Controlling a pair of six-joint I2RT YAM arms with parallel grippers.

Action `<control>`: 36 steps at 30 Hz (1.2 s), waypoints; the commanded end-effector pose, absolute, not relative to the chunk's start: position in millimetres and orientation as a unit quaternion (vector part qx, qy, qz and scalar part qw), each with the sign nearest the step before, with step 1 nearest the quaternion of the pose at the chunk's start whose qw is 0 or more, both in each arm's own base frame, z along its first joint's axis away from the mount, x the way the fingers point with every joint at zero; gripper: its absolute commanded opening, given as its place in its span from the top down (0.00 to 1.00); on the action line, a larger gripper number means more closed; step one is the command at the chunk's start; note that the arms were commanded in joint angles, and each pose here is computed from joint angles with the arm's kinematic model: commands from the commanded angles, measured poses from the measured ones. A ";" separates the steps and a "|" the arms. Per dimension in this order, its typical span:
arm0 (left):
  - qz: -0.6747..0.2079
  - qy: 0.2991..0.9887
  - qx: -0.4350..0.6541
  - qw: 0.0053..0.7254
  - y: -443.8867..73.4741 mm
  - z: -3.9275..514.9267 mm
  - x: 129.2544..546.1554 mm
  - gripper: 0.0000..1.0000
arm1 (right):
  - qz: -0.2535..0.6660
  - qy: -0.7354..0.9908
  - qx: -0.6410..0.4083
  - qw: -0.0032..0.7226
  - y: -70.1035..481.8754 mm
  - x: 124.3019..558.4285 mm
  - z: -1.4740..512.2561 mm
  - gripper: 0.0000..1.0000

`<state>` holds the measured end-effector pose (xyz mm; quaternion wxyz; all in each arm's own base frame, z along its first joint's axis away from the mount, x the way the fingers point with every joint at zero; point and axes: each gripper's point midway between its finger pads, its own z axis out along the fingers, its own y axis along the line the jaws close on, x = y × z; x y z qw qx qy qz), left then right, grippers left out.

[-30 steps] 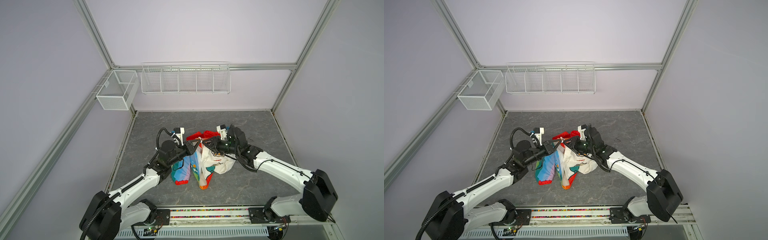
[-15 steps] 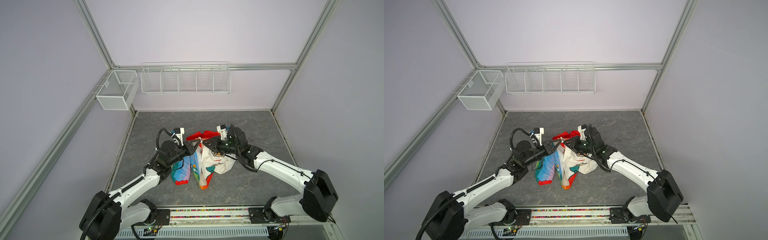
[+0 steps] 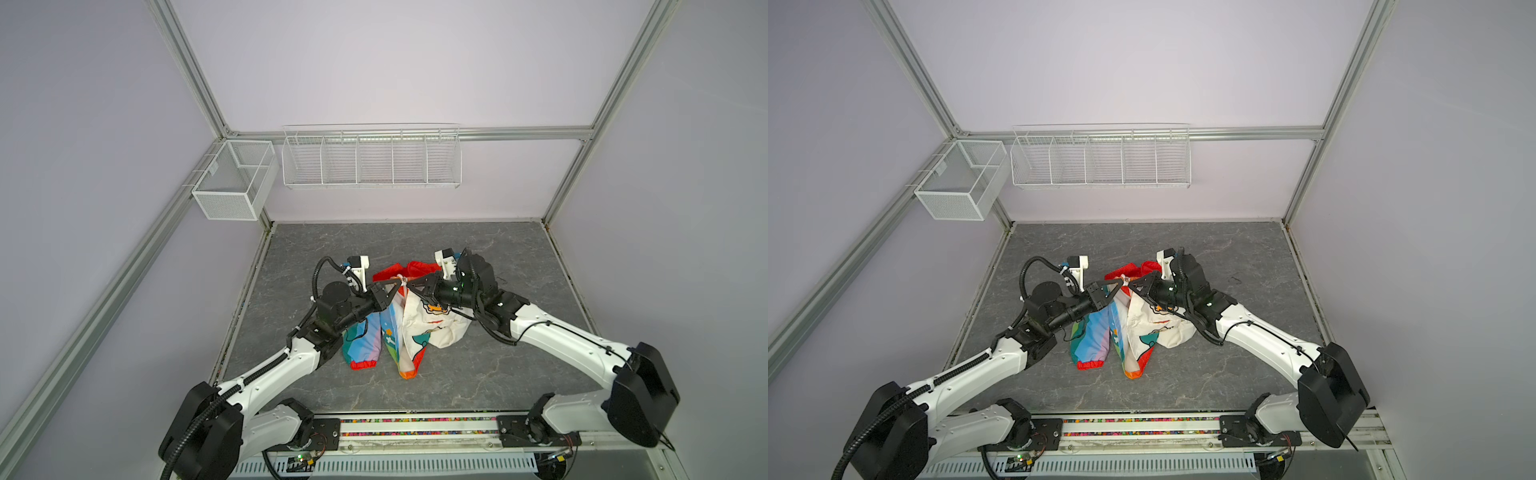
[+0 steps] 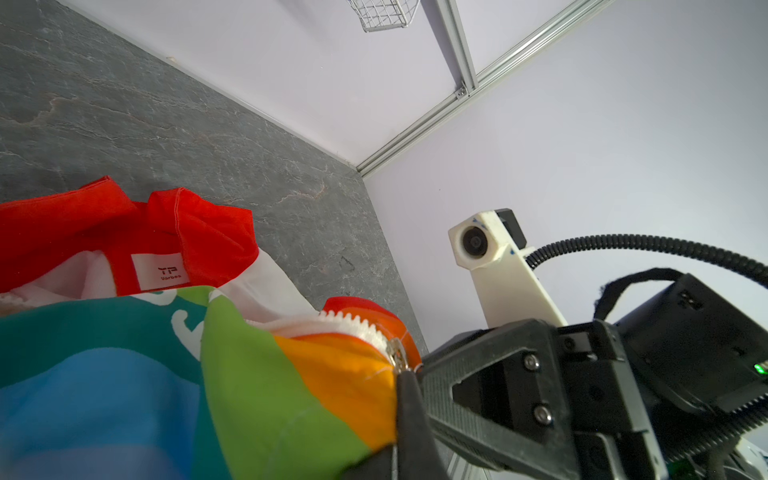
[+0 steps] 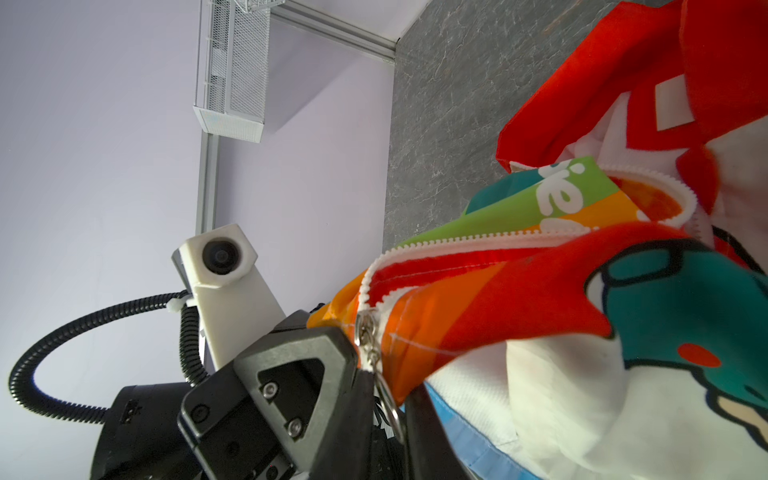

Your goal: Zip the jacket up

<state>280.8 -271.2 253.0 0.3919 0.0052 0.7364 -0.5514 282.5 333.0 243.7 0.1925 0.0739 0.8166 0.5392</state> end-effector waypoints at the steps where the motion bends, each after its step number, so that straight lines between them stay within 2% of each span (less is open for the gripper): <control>1: -0.558 0.729 0.009 0.397 -272.0 257.3 279.5 1.00 | 0.553 0.806 0.074 0.198 332.5 279.6 263.0 0.84; 12: -0.555 0.732 0.012 0.395 -272.2 252.5 278.5 1.00 | 0.551 0.808 0.072 0.195 332.8 279.4 267.9 0.93; 36: -0.550 0.734 0.016 0.398 -270.8 250.4 275.0 1.00 | 0.546 0.812 0.082 0.190 326.8 291.9 281.8 0.93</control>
